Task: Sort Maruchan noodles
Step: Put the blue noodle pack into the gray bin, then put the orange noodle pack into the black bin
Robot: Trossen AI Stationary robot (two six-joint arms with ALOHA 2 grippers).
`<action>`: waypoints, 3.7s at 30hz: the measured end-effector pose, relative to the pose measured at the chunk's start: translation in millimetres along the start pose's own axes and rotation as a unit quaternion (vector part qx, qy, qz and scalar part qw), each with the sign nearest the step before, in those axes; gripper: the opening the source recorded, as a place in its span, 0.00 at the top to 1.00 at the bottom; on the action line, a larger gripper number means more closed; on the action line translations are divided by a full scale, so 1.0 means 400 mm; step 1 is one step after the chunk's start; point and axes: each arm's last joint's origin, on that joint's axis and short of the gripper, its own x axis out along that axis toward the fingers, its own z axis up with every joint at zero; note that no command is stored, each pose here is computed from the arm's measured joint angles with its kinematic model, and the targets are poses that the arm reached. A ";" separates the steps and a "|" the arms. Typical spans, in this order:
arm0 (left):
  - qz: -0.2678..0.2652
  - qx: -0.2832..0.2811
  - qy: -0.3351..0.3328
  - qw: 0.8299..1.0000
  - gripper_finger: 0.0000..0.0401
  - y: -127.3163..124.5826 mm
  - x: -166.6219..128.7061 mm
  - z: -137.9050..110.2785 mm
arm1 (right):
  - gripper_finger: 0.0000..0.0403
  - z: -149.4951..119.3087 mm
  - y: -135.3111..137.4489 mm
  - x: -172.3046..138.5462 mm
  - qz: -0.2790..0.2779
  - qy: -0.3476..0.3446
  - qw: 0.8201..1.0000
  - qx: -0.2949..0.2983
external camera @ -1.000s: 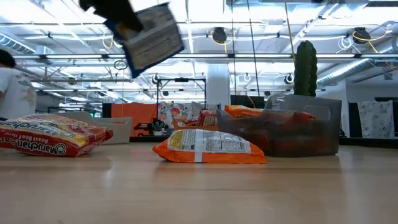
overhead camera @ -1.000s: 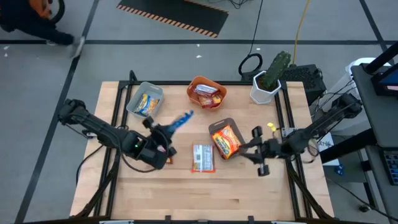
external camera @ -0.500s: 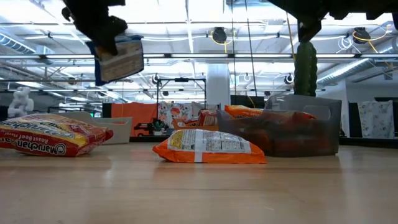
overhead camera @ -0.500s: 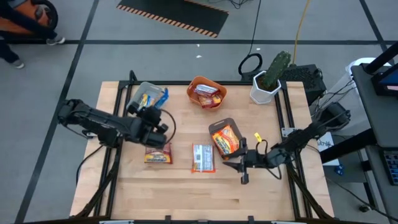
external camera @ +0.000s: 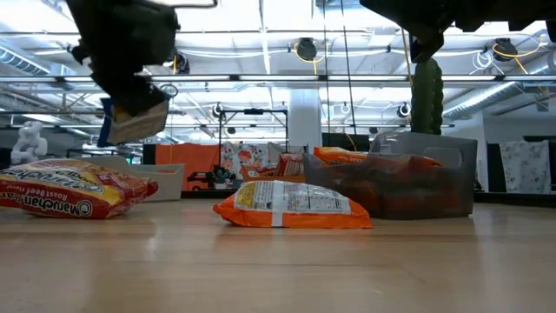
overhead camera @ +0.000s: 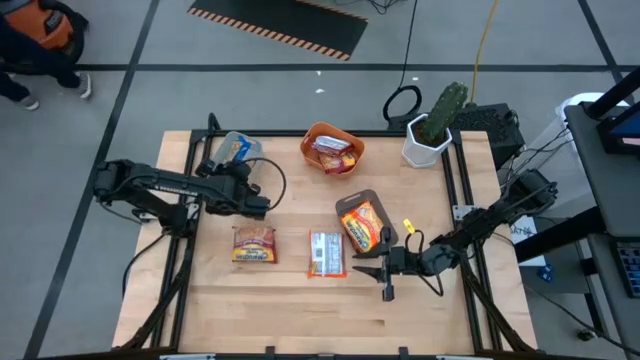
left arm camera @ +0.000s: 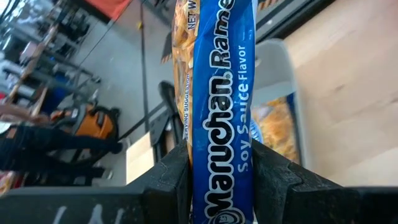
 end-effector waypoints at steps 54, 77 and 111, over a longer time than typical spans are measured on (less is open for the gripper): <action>-0.189 -0.008 0.049 0.981 0.69 -0.105 0.104 0.007 | 0.72 0.000 -0.001 0.001 -0.003 0.001 1.000 -0.003; -0.079 -0.032 0.034 0.996 0.77 -0.086 0.193 -0.052 | 0.72 -0.001 -0.002 0.001 -0.003 0.002 1.000 -0.003; -0.489 -0.037 -0.109 0.864 0.77 0.068 -0.202 0.010 | 0.72 0.190 -0.037 0.206 -0.008 0.150 0.985 -0.078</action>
